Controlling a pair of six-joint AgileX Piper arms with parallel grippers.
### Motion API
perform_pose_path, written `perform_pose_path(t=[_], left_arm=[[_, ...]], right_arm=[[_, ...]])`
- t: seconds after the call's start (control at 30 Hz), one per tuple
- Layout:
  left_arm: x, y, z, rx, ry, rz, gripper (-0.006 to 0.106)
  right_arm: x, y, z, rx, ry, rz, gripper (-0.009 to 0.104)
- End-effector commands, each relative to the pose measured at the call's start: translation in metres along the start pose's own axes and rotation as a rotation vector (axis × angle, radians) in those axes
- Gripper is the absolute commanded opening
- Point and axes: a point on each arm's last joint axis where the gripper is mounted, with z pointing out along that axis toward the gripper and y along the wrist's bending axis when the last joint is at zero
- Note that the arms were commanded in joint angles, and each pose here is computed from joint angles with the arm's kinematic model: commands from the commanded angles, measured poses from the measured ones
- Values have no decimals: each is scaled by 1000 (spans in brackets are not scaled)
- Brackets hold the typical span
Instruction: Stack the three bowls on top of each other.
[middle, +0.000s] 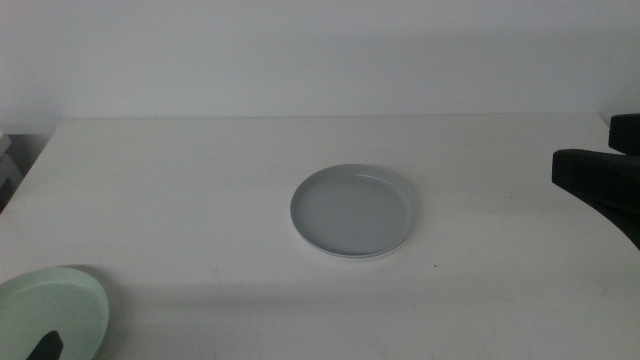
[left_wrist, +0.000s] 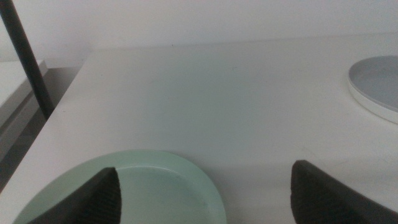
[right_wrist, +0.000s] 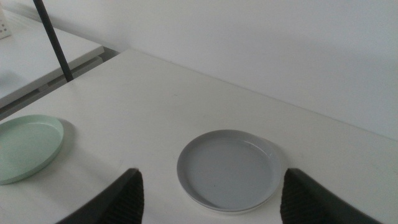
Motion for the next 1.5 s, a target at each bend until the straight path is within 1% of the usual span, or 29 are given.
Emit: perform_pose_path(t=[0.0,0.03,0.2,0.3,0.37,0.43,0.67,0.73,0.77,0.83,0.93,1.03,1.17,1.23,1.27,1.33,1.47], left_arm=[[-8,-1,-2,8,-86,-12,97],[-8,0,-2,2,-88,3,97],[-10,3,-2,-60,-98,-16,97],[-18,5,-2,-97,-96,-151,97],[-29,7,-3,-126,-88,-196,97],[-44,8,-3,-148,-57,-209,97],[-107,15,7,-215,143,-237,97],[-125,17,15,-223,217,-242,97],[-150,20,27,-229,330,-261,97],[-160,21,31,-231,373,-264,97],[-166,21,35,-232,417,-273,97],[-165,22,37,-236,426,-268,97],[-165,23,37,-241,427,-255,97],[-167,25,39,-253,398,-229,97],[-168,25,38,-255,398,-235,97],[-168,25,37,-268,426,-269,97],[-172,32,43,-330,543,-241,97]], right_arm=[[-12,-1,-4,23,-82,-5,56],[-12,-1,-4,23,-83,-5,56],[-12,-1,-4,23,-83,-5,56],[-12,-1,-4,23,-83,-5,56],[-12,-1,-4,23,-83,-5,56],[-12,-1,-4,23,-83,-5,56],[-12,-1,-4,23,-83,-5,56],[-12,-1,-4,23,-83,-5,56],[-12,-1,-4,23,-83,-5,56],[-12,-1,-4,23,-83,-5,56],[-12,-1,-4,23,-83,-5,56],[-12,-1,-4,23,-83,-5,56],[-12,-1,-4,23,-83,-5,56],[-12,-1,-4,23,-83,-5,56],[-12,-1,-4,23,-83,-5,56],[-12,-1,-4,23,-83,-5,56],[-12,-1,-4,23,-82,-5,56]])
